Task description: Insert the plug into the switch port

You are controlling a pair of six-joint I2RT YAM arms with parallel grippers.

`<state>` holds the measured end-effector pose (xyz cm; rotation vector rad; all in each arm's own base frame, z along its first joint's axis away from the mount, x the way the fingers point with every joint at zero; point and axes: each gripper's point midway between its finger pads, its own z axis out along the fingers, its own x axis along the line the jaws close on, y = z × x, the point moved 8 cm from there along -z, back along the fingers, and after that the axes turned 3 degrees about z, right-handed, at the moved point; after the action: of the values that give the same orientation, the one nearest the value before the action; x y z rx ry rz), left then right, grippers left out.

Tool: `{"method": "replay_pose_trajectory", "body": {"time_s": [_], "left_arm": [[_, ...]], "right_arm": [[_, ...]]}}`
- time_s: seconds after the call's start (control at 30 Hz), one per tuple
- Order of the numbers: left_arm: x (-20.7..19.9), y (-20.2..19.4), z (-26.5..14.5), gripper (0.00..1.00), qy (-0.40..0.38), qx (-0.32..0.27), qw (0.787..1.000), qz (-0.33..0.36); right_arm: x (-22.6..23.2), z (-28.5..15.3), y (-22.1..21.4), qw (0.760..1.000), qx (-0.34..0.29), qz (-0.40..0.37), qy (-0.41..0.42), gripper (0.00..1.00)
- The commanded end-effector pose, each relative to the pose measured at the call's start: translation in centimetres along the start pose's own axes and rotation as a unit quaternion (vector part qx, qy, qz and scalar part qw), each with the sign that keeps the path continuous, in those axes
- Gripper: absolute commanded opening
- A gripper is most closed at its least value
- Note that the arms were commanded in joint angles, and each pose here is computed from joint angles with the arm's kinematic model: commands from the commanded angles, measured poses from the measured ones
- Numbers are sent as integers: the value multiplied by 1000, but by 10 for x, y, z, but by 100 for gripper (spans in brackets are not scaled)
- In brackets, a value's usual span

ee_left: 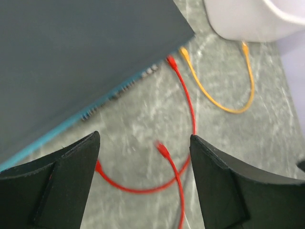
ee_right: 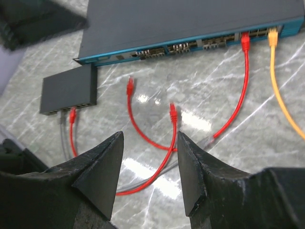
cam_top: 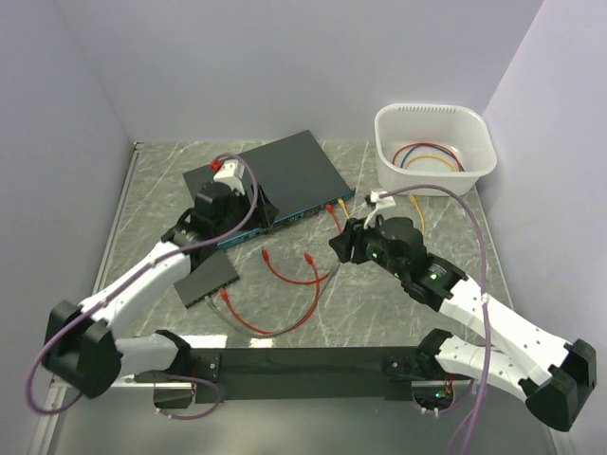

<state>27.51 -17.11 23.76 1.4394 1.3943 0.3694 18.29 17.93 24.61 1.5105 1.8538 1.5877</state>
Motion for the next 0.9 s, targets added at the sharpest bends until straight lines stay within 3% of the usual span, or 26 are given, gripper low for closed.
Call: {"method": "replay_pose_trajectory", "body": {"time_s": [0.0, 0.43, 0.73, 0.87], "left_arm": [[-4, -15, -26, 81, 28, -7, 999, -14], [-2, -57, -105, 77, 52, 34, 997, -35], [1, -42, -155, 78, 64, 12, 997, -47], [-4, -41, -167, 77, 2, -22, 999, -45]], "right_arm": [[2, -12, -6, 999, -3, 33, 7, 56], [-8, -36, -30, 998, 17, 55, 3, 54], [-15, -91, -17, 998, -3, 65, -24, 54], [-10, -119, -5, 997, -21, 78, -8, 54]]}}
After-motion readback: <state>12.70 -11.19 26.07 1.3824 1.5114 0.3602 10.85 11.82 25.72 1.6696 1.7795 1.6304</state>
